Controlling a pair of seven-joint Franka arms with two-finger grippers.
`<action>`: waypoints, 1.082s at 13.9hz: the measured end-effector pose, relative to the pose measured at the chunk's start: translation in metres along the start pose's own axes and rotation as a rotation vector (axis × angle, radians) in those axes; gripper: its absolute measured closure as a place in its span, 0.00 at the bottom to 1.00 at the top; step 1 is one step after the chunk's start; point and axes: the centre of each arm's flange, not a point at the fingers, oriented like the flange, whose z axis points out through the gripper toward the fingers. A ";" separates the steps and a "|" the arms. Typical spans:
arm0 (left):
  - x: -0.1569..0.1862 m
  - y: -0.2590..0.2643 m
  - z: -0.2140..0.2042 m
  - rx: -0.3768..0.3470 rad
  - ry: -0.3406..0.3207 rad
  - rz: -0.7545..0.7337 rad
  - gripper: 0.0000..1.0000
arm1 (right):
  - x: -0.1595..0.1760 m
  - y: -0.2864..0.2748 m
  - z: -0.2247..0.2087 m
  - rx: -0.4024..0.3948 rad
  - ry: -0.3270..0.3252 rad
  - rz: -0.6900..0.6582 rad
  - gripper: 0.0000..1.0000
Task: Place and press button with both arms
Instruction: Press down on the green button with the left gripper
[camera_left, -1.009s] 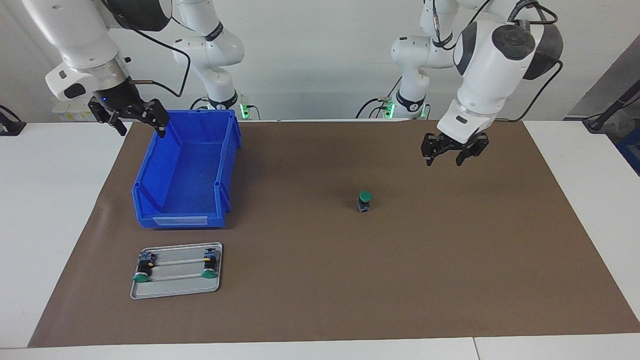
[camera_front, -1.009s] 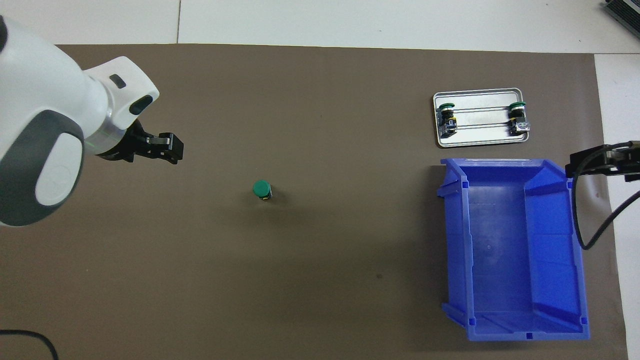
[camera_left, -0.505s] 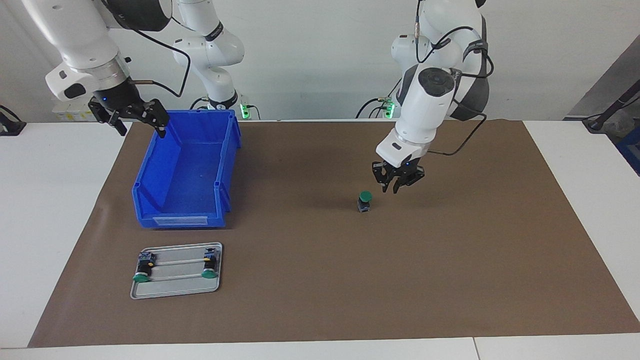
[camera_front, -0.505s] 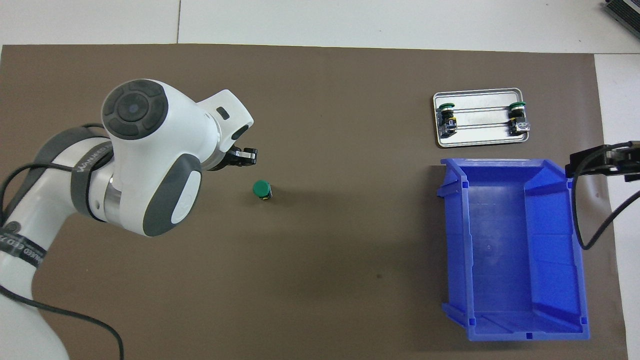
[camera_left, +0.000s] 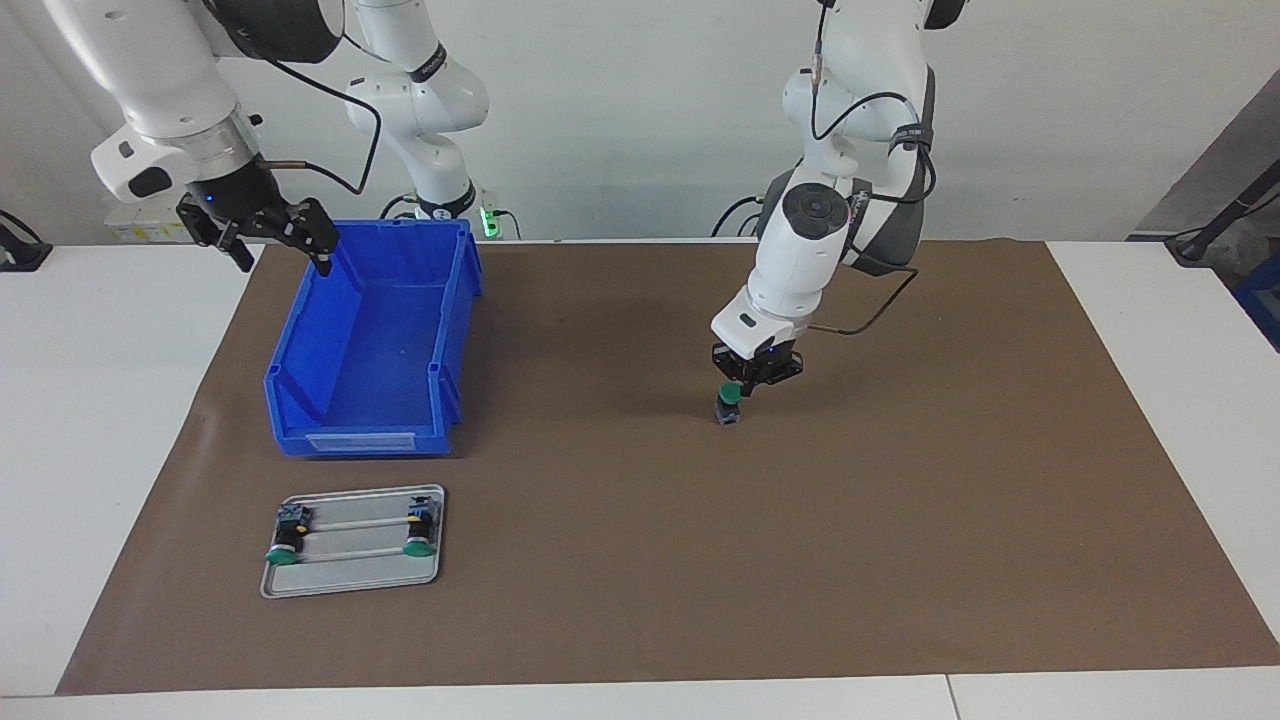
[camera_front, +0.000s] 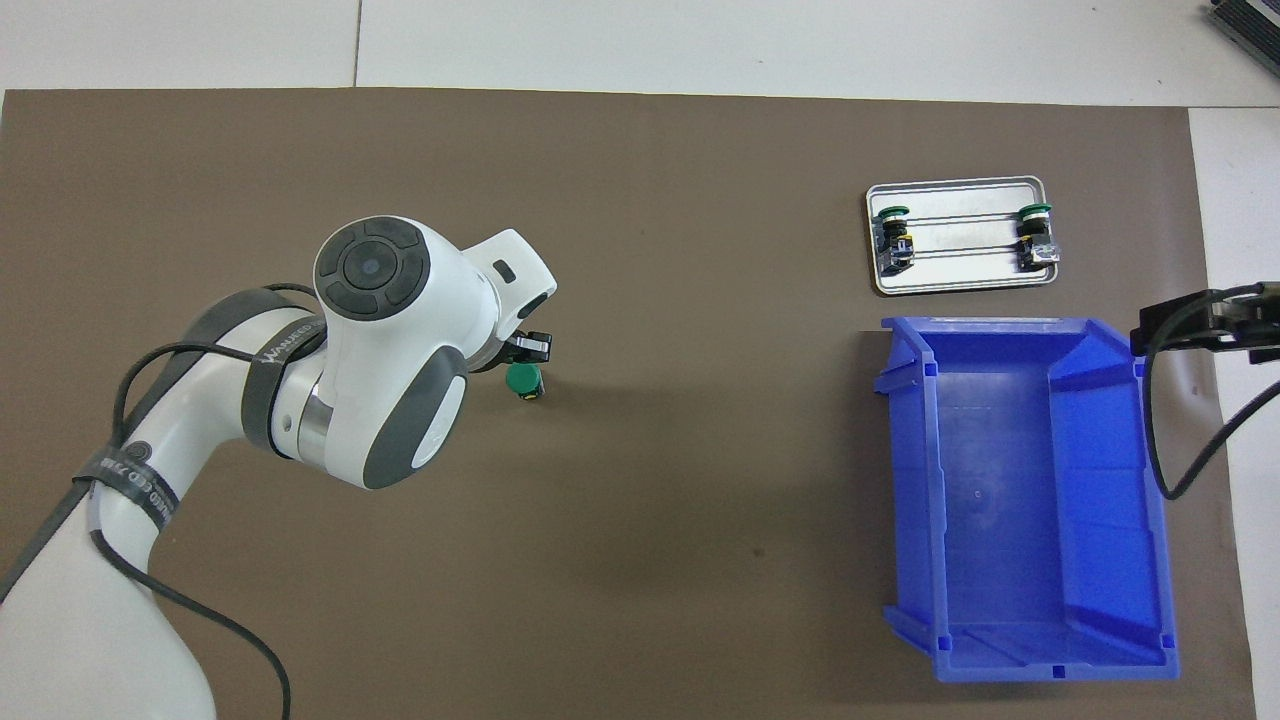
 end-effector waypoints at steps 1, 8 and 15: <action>-0.002 0.007 0.002 -0.006 0.017 0.003 0.99 | 0.000 0.000 0.000 0.000 0.000 0.000 0.00; -0.019 0.022 0.027 -0.004 0.012 0.011 0.99 | 0.000 0.000 0.000 0.000 0.000 0.000 0.00; -0.020 0.021 0.027 -0.003 0.009 -0.028 0.99 | 0.000 0.000 0.000 0.000 0.000 0.000 0.00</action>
